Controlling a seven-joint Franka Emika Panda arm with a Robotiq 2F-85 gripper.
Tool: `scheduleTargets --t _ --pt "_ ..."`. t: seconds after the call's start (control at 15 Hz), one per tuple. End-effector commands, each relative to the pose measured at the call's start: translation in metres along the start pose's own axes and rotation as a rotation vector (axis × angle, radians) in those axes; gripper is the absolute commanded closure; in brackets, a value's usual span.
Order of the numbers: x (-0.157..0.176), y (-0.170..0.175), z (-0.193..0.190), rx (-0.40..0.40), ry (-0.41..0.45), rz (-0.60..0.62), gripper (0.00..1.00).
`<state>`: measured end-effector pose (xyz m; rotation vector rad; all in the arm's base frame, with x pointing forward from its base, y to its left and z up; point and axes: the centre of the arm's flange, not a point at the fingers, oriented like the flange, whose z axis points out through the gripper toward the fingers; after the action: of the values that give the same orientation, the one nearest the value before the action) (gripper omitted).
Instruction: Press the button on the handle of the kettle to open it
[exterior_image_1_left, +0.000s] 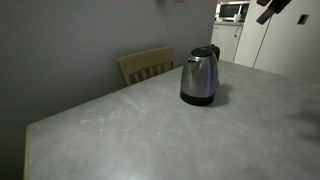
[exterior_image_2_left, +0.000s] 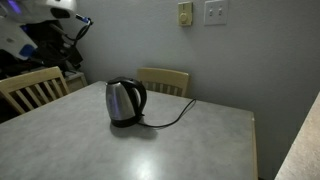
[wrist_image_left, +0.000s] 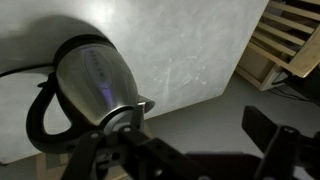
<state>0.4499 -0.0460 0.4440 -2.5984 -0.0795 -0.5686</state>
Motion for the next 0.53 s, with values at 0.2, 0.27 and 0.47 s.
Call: scheduleTargets --t 0.2,0.27,0.47 --pt "0.06 0.003 0.012 -0.276 -0.027 0.028 0.0" --pt "0.069 0.002 0.006 -0.3 -0.032 0.042 0.0" --pt "0.09 0.011 -0.016 -0.292 -0.089 0.117 0.0"
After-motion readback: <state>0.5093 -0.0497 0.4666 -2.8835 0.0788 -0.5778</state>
